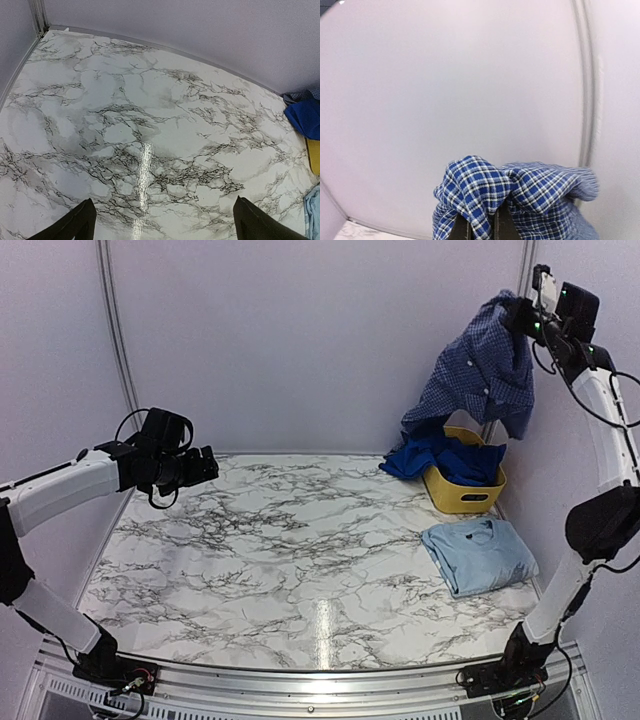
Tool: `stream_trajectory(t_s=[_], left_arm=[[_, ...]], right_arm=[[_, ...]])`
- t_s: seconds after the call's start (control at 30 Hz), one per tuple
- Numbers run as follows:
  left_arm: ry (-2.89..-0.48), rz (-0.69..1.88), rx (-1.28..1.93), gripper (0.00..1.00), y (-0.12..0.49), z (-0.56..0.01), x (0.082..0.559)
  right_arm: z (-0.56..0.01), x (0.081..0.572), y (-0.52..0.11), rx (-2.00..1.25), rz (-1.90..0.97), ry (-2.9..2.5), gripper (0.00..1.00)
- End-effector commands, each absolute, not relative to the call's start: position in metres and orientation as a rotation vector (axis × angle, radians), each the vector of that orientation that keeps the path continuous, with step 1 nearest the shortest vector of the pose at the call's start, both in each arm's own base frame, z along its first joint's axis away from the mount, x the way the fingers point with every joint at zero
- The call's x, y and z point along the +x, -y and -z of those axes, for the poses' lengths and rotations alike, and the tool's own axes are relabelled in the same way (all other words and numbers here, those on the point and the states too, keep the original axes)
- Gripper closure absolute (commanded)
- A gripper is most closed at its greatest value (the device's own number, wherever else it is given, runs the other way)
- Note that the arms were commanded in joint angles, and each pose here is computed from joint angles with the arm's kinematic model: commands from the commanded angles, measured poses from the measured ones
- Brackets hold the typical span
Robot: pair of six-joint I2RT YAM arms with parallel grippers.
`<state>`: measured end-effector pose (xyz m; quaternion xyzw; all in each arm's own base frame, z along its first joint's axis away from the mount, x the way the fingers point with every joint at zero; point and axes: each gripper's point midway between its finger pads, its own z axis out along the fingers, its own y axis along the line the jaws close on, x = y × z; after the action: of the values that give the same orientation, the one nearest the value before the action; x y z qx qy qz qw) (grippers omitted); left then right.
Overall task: Fold and stack the mixed laundry pile
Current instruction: Pick up the crumpled shirt from the bin, then place the crumpled shirt at the center of the board.
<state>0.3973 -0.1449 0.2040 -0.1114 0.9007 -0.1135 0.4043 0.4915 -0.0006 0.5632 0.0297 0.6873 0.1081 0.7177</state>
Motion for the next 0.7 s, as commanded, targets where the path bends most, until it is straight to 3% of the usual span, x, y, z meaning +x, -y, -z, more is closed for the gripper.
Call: stream_trajectory(t_s=[0.0, 0.27, 0.43, 0.57, 0.67], left_arm=[[-2.188, 0.334, -0.288, 0.01, 0.145, -0.235, 0.402], [-2.109, 0.348, -0.382, 0.01, 0.121, -0.256, 0.385], [-2.047, 0.363, -0.423, 0.01, 0.102, -0.27, 0.371], [-2.023, 0.368, -0.434, 0.01, 0.093, -0.275, 0.362], [-2.014, 0.365, -0.448, 0.01, 0.087, -0.274, 0.355]], right_arm=[[-0.628, 0.459, -0.12, -0.232, -0.632, -1.291, 1.0], [-0.653, 0.356, -0.309, -0.554, -1.096, -1.132, 1.0], [-0.684, 0.302, -0.342, -0.599, -1.29, -0.983, 1.0], [-0.677, 0.324, -0.328, -0.48, -1.181, -1.037, 1.0], [-0.625, 0.377, -0.306, -0.336, -1.101, -1.23, 1.0]])
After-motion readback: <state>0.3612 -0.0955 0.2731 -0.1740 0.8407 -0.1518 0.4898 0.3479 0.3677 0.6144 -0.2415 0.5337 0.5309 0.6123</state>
